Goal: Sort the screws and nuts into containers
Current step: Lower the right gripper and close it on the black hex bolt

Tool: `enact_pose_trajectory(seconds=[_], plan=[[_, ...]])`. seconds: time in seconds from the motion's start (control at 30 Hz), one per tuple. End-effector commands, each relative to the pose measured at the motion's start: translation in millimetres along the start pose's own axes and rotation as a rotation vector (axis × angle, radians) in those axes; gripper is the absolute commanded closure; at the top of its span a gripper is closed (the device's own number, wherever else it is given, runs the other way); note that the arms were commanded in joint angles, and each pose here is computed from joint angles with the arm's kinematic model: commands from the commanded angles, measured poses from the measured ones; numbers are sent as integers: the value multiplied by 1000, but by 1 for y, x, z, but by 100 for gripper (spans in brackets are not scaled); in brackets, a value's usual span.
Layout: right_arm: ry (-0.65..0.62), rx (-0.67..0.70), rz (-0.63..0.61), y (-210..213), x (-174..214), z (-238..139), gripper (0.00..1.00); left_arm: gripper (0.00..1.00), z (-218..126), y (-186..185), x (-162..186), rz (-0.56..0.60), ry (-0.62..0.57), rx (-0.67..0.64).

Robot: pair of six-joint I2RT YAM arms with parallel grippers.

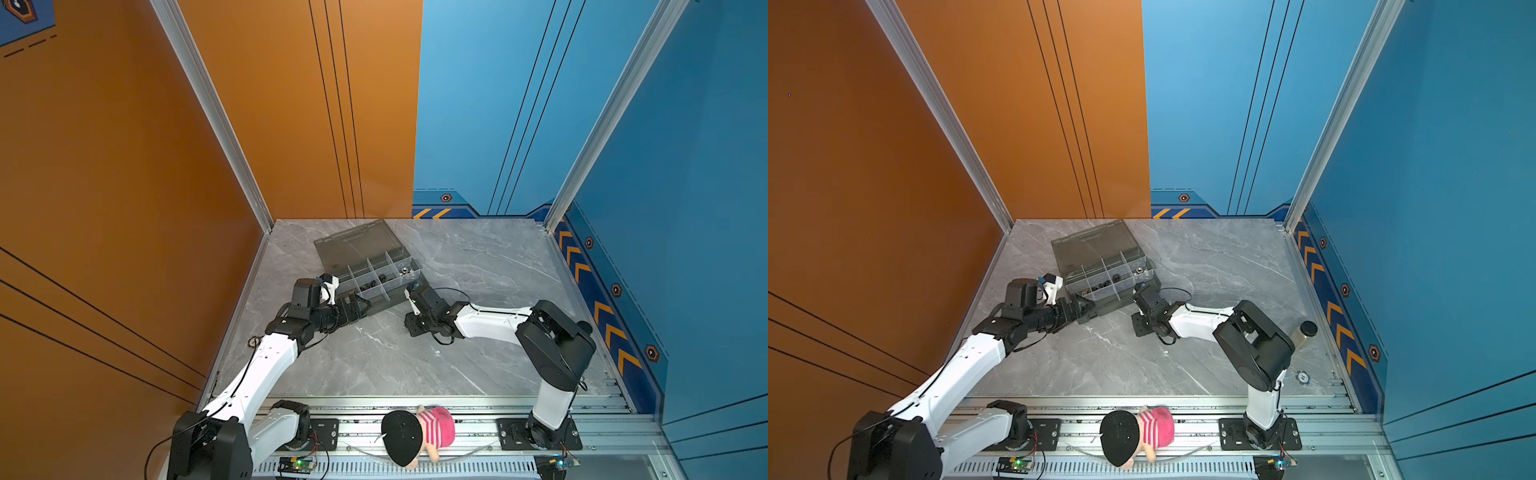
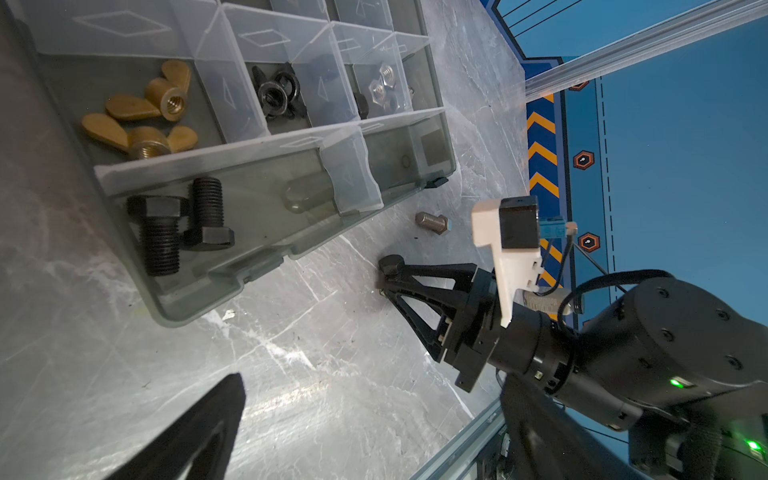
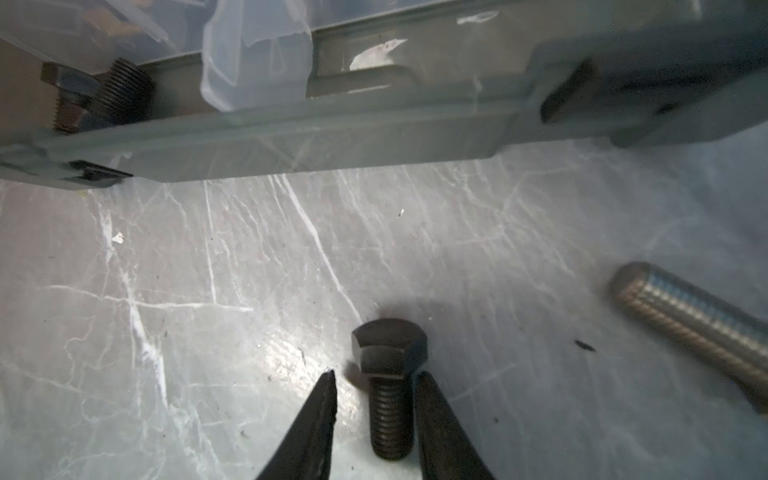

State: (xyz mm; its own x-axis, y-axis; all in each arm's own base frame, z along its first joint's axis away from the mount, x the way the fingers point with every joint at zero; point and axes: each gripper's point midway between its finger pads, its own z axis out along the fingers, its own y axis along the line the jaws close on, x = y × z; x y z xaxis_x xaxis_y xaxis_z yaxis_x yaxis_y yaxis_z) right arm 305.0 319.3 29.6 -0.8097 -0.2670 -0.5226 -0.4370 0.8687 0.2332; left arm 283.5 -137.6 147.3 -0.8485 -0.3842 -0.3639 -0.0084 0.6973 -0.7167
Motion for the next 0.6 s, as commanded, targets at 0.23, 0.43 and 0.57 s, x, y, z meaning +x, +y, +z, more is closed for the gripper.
enact_pose_trajectory(seconds=[0.23, 0.43, 0.57], plan=[[24, 32, -36, 0, 3, 10, 87, 2, -3, 4, 2, -21, 0, 16], [5, -30, -49, 11, -5, 1, 100, 2, -3, 6, 2, -31, -2, 14], [-26, -87, -64, 23, -15, -12, 100, 2, -4, 5, 0, -35, -8, 23]])
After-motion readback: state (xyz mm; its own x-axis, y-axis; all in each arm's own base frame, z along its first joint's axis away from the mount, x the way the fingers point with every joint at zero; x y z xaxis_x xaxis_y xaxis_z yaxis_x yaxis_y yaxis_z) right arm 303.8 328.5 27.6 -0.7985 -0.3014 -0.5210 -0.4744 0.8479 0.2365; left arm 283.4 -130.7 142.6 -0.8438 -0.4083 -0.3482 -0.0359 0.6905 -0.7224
